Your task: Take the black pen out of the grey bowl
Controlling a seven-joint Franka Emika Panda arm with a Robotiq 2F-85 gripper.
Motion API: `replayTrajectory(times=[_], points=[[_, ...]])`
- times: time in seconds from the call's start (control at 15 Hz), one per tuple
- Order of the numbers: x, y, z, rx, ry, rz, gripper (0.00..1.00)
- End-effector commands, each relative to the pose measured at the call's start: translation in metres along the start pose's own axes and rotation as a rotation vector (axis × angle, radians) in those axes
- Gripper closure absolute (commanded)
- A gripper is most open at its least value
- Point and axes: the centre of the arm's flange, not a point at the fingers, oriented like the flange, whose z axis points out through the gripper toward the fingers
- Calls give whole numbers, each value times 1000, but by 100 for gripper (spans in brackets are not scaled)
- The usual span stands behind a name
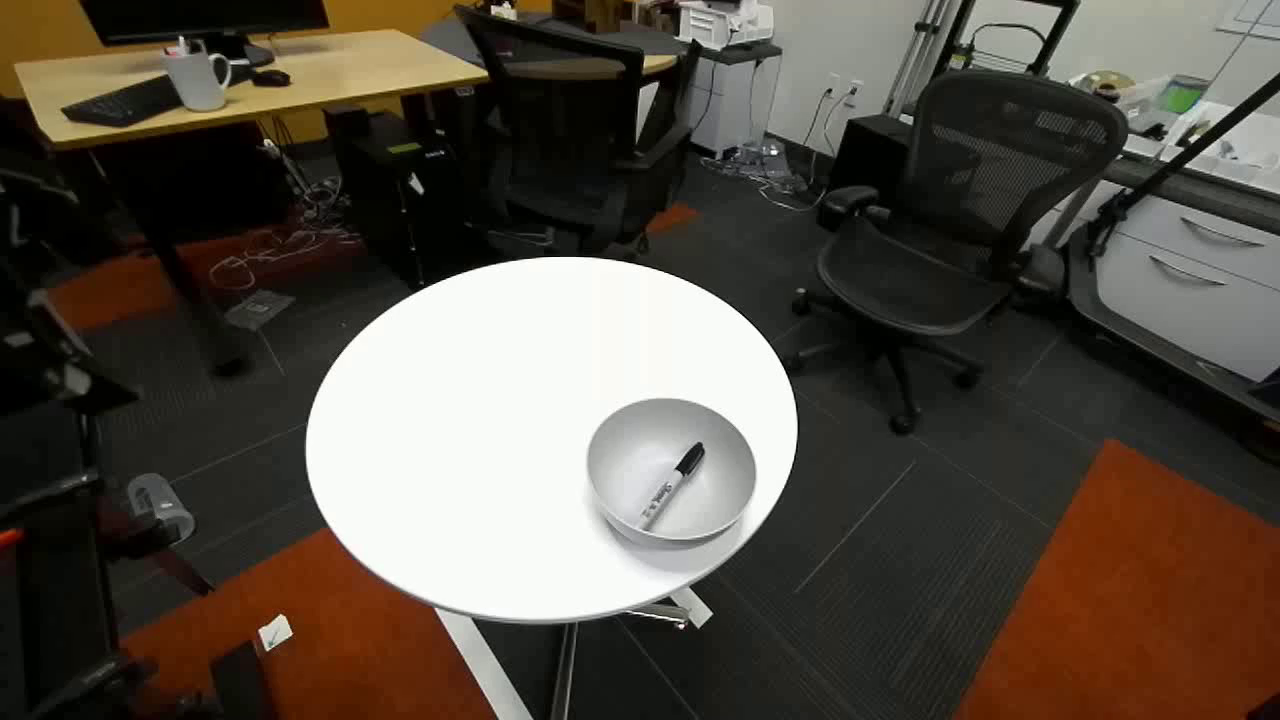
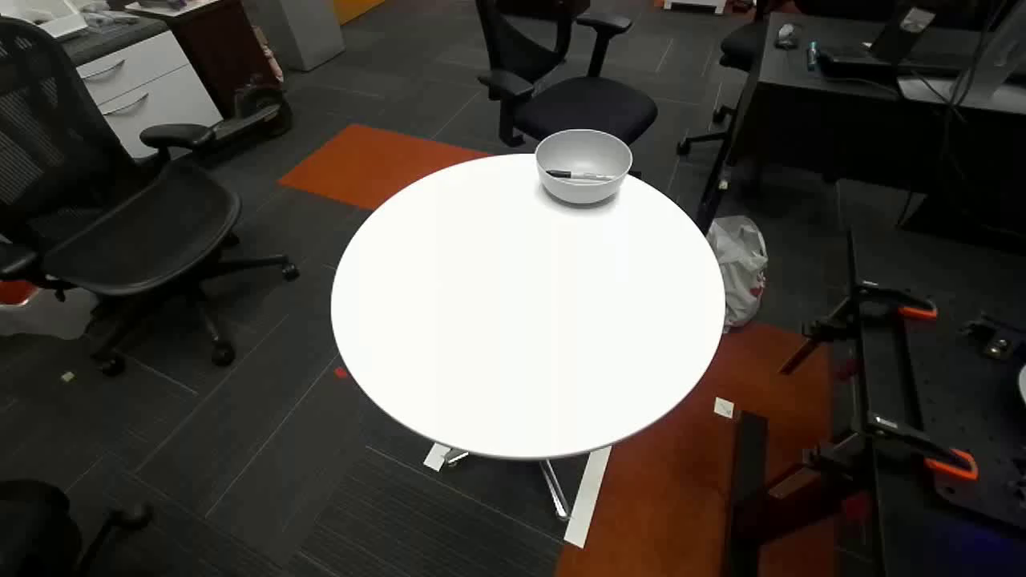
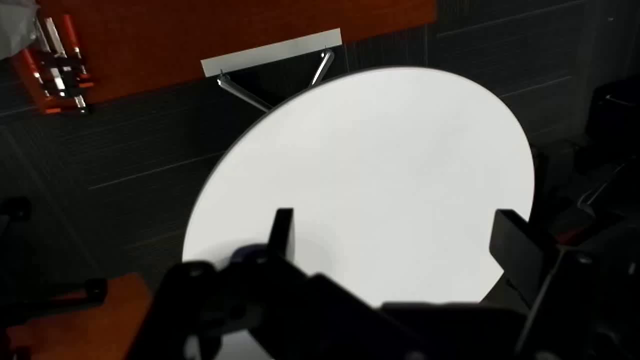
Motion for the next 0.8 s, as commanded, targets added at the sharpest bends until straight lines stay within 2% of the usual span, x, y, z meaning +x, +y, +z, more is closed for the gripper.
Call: replayTrajectory(times=[0.0,0.4,0.73], points=[[0,0,0,0,0,0,0],[0,0,0,0,0,0,0],[54,-5,5,-136,11,-122,0]])
